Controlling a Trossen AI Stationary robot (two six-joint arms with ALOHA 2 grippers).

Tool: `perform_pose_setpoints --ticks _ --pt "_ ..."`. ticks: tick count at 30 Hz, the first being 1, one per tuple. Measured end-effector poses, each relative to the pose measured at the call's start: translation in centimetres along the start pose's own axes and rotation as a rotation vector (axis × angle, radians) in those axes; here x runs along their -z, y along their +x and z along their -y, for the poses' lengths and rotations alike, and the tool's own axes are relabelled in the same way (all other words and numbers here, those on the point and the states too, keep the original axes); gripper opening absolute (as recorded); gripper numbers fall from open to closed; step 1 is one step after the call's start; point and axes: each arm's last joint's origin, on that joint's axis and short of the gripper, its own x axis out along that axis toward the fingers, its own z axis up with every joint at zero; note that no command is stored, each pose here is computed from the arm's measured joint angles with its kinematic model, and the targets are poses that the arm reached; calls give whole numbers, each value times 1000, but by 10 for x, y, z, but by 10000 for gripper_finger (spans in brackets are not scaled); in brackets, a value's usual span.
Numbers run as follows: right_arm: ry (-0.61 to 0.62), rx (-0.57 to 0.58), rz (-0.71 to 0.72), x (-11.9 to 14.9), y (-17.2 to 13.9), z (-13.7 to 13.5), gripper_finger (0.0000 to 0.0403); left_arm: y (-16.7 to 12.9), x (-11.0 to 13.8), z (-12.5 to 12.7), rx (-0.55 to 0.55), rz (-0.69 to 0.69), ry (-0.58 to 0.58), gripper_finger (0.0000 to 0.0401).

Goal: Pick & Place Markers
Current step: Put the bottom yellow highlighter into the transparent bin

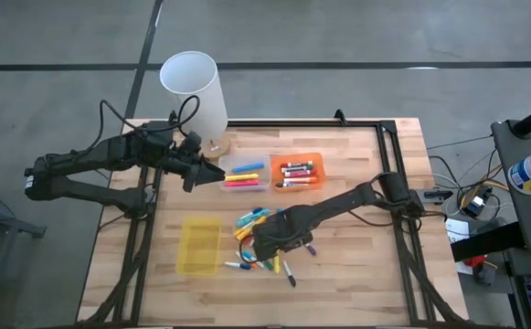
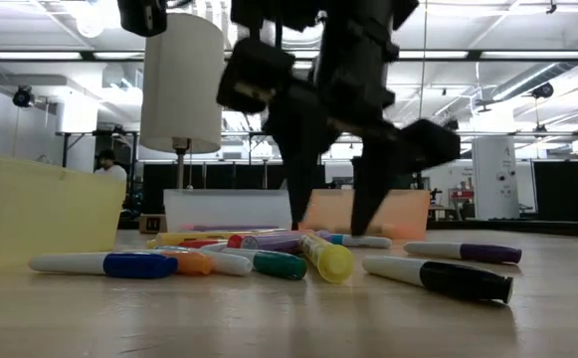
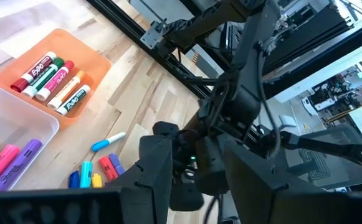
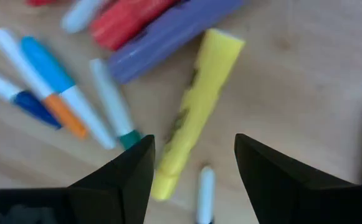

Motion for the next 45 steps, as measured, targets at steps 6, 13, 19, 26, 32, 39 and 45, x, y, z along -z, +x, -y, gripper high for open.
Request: perform_pose_setpoints --ticks 6,13,19,26,32,39,45 --pt "-38 18 1 -2 16 4 214 0 0 0 0 0 -1 138" --pt "-85 38 -3 -3 21 5 177 0 0 0 -1 -1 -2 138" --pt "-149 75 -11 -4 21 9 97 0 0 0 -1 -1 -2 138" --pt "-236 83 -24 -9 20 11 48 0 0 0 -2 -1 0 138" --pt "-306 17 11 -9 -4 -6 48 0 -1 1 7 10 2 138" --pt "-414 -154 169 -4 -75 -40 48 -5 -5 6 52 66 27 138" --pt "-501 -271 363 -9 -136 -63 48 -9 -10 11 99 126 51 138"
